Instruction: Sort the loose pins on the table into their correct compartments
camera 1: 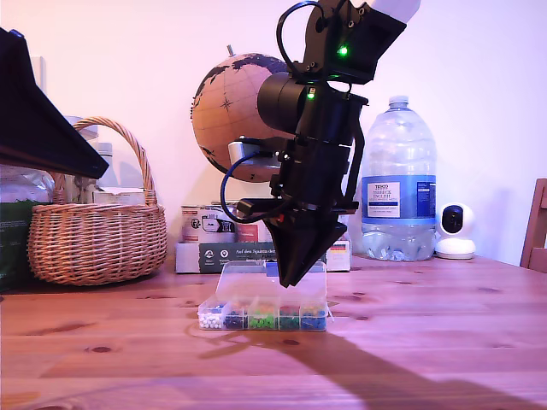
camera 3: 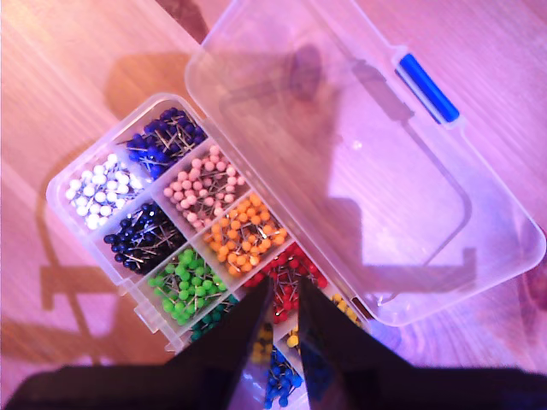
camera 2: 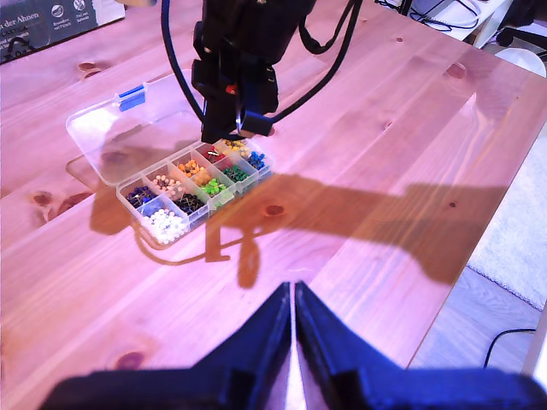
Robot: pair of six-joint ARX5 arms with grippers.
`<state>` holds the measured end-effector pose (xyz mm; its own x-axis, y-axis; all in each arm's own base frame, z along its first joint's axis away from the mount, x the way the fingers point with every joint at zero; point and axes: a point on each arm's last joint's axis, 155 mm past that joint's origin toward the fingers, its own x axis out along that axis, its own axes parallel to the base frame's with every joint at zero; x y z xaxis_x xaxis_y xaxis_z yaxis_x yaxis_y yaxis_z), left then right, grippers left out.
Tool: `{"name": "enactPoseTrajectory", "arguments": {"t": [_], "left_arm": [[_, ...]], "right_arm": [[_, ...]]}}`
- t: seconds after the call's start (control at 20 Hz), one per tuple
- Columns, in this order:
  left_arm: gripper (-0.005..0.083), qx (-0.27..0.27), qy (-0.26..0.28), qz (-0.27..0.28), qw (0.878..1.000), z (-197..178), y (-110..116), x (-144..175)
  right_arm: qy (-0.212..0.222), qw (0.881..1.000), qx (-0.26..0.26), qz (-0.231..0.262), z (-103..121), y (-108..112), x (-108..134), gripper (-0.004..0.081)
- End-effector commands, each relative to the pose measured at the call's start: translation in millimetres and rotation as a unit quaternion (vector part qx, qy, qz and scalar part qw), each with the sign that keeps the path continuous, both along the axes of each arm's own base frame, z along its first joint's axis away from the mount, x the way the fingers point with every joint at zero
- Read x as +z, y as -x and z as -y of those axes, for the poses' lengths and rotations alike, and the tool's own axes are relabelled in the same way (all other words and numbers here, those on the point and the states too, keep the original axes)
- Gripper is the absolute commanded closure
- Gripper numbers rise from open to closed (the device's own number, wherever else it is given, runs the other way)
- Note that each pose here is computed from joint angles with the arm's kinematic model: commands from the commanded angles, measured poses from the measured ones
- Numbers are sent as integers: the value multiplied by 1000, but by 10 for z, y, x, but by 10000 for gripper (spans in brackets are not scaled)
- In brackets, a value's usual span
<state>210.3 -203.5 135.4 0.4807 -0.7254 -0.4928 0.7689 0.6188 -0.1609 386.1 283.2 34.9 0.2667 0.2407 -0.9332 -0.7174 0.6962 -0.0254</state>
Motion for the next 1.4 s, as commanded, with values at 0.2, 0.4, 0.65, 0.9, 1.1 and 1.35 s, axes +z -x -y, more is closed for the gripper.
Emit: {"name": "enactPoseTrajectory", "arguments": {"t": [0.2,0.4,0.65,0.9,1.1,1.35], "left_arm": [[797,-1,-2,-8,1000,-1,22,-75],[797,-1,1,-3,1000,6,10,-54],[797,-1,11,13,1000,30,-32,25],[797,5,35,63,997,72,-156,252],[797,16,56,106,993,75,-267,465],[797,47,71,145,986,-32,-434,655]], "right_arm": [[-3,1000,3,3,-54,-30,-39,781],[-17,1000,-25,5,-35,-13,148,781],[-54,995,-64,45,-53,-56,641,781],[-74,989,-75,101,-89,-78,1075,782],[-107,977,-80,167,-161,-59,1385,782],[-159,953,-104,236,19,91,1537,782]]}}
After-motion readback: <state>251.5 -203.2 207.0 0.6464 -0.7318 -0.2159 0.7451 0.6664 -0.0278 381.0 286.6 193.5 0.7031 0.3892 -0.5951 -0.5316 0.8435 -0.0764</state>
